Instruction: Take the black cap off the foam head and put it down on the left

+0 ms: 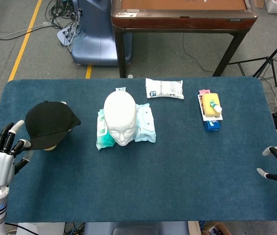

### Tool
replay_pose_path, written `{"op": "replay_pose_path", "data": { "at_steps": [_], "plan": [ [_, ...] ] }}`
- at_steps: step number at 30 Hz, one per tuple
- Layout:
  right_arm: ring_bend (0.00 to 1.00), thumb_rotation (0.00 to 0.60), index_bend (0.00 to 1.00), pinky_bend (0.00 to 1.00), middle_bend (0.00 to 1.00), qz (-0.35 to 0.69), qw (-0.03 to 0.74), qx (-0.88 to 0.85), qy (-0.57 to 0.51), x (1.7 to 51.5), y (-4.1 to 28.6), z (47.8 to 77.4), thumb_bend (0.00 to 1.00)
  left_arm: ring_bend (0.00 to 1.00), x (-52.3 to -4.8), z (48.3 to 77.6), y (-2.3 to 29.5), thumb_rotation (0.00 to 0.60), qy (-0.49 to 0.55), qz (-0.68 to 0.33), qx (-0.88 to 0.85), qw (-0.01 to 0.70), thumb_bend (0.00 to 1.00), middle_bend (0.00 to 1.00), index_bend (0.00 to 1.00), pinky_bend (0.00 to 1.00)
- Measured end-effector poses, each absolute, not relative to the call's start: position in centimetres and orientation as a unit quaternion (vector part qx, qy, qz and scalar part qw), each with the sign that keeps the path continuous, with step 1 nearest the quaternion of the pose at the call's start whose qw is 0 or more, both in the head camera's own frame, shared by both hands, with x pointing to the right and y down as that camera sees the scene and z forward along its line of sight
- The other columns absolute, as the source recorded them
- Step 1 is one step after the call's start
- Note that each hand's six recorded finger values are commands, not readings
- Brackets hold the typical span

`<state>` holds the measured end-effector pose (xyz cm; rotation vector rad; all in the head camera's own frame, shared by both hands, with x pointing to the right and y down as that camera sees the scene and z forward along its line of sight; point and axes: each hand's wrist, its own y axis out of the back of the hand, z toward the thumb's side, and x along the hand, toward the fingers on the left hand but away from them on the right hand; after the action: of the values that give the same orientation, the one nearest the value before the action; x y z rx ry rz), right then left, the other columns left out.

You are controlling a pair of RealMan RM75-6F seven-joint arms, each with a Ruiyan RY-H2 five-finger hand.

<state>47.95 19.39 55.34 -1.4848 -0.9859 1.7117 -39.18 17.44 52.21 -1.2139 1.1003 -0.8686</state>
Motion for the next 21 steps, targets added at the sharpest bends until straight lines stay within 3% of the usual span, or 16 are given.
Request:
{"op": "replay_pose_path", "data": {
  "at_steps": [21],
  "plan": [
    [0.36, 0.6, 0.45, 0.55, 0.45, 0.653, 0.328, -0.568, -0.378, 48.0, 19.4, 55.3, 0.08, 0.19, -38.4, 56.8, 23.4, 0.6, 0.421, -0.353, -0.537, 0.64, 0.34, 0.21, 0.59, 0.4]
  ]
}}
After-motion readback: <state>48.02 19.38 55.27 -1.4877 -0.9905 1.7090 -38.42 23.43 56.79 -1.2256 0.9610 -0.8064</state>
